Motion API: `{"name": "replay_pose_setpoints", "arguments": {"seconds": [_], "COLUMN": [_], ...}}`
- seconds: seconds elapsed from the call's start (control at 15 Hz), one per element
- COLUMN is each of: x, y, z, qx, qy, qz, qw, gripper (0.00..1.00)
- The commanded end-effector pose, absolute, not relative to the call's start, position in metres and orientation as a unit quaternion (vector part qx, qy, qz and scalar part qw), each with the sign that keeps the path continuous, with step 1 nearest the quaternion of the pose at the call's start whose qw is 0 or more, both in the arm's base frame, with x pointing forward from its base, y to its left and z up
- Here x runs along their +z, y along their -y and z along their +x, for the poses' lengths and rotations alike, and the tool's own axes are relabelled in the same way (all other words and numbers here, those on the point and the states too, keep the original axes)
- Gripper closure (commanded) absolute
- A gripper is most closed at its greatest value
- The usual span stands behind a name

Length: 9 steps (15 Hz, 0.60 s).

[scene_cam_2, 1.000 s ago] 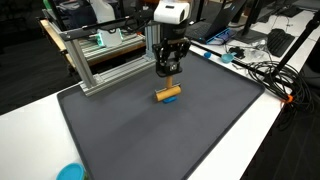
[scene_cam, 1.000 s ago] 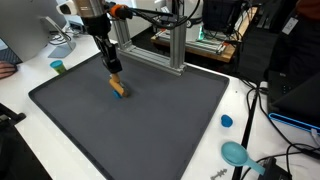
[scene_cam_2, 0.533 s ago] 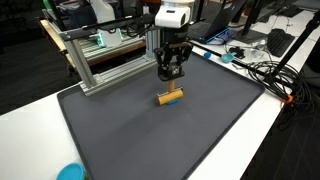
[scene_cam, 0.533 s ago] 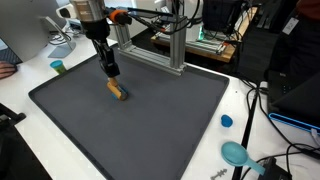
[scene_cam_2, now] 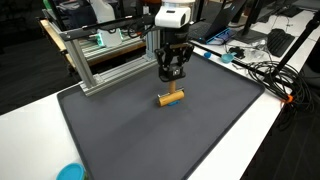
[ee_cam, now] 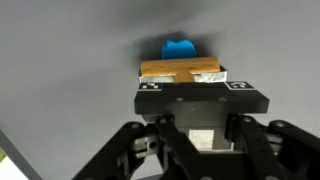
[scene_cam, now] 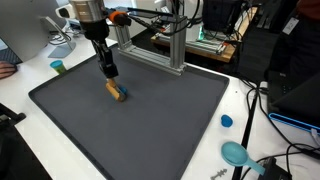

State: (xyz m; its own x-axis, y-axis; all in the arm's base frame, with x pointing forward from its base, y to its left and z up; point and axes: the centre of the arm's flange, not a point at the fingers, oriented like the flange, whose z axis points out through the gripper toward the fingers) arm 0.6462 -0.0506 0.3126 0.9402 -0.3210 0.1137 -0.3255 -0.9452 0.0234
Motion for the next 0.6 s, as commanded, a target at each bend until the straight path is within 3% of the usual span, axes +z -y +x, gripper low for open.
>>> {"name": "replay_pose_setpoints", "arguments": {"seconds": [0.0,0.53], "x": [0.3012,0.2967], "y": [0.0489,0.0520], "z": [0.6551,0.6616], "qx": [0.062,0.057], "qy": [0.178,0.194], "qz": [0.982,0.979], "qw": [0.025,0.024], "gripper": [0.78,0.78]}}
